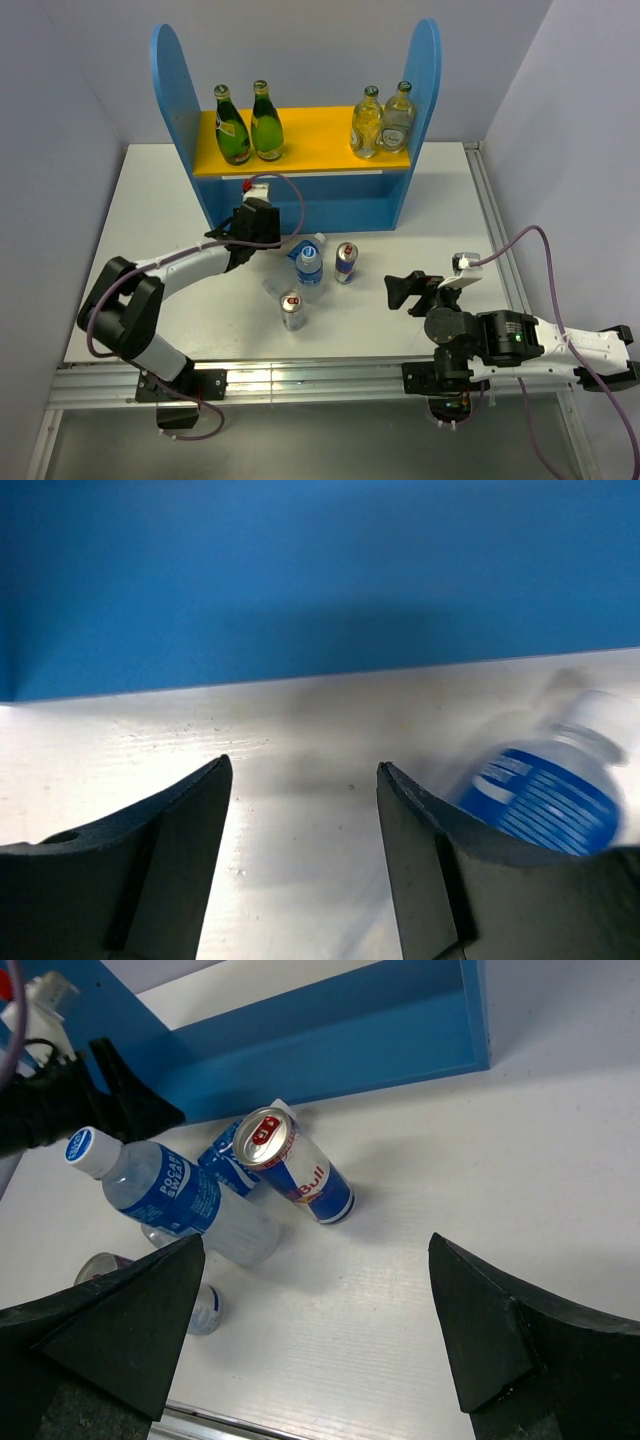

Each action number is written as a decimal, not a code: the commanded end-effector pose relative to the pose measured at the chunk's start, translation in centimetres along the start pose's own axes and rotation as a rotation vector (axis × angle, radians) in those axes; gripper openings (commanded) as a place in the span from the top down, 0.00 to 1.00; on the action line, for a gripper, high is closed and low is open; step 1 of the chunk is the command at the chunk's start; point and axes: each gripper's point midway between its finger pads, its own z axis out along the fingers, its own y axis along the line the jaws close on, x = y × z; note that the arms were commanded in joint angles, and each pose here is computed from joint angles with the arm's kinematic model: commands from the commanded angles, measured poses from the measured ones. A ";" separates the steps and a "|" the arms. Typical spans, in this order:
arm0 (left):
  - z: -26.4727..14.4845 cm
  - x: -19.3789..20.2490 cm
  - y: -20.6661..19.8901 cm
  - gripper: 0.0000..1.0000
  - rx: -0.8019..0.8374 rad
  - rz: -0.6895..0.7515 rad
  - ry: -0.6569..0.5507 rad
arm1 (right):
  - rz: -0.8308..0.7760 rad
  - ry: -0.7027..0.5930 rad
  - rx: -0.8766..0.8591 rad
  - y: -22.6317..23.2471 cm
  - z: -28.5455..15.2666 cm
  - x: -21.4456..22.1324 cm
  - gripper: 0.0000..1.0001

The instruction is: Place and organize the beverage onto the shelf

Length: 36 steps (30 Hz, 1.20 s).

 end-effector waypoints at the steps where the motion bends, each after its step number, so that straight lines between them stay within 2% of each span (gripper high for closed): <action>1: -2.8 -4.7 -1.6 0.34 0.087 0.004 -0.087 | 0.013 -0.024 0.006 0.5 0.2 -0.3 0.00; 6: -5.1 -5.6 -4.7 0.34 0.275 0.046 -0.073 | 0.006 -0.023 0.014 0.4 0.3 -0.2 0.00; 11: -4.9 -3.1 -6.9 0.34 0.363 0.132 0.013 | 0.015 -0.023 0.008 0.4 0.2 -0.2 0.00; 17: -3.5 0.6 -7.6 0.35 0.335 0.208 0.090 | 0.027 -0.024 0.006 0.2 0.1 -0.4 0.00; 23: -1.4 3.1 -5.6 0.36 0.203 0.233 0.143 | 0.037 -0.026 0.003 0.1 0.1 -0.5 0.00; 28: -1.2 2.6 -5.7 0.36 0.181 0.235 0.120 | 0.041 -0.027 0.001 0.0 0.0 -0.5 0.00; 32: -3.5 1.3 -7.6 0.36 0.230 0.276 0.070 | 0.038 -0.027 0.001 0.1 0.1 -0.5 0.00; 36: -4.5 -0.2 -7.9 0.36 0.222 0.310 0.036 | 0.034 -0.027 0.003 0.1 0.1 -0.4 0.00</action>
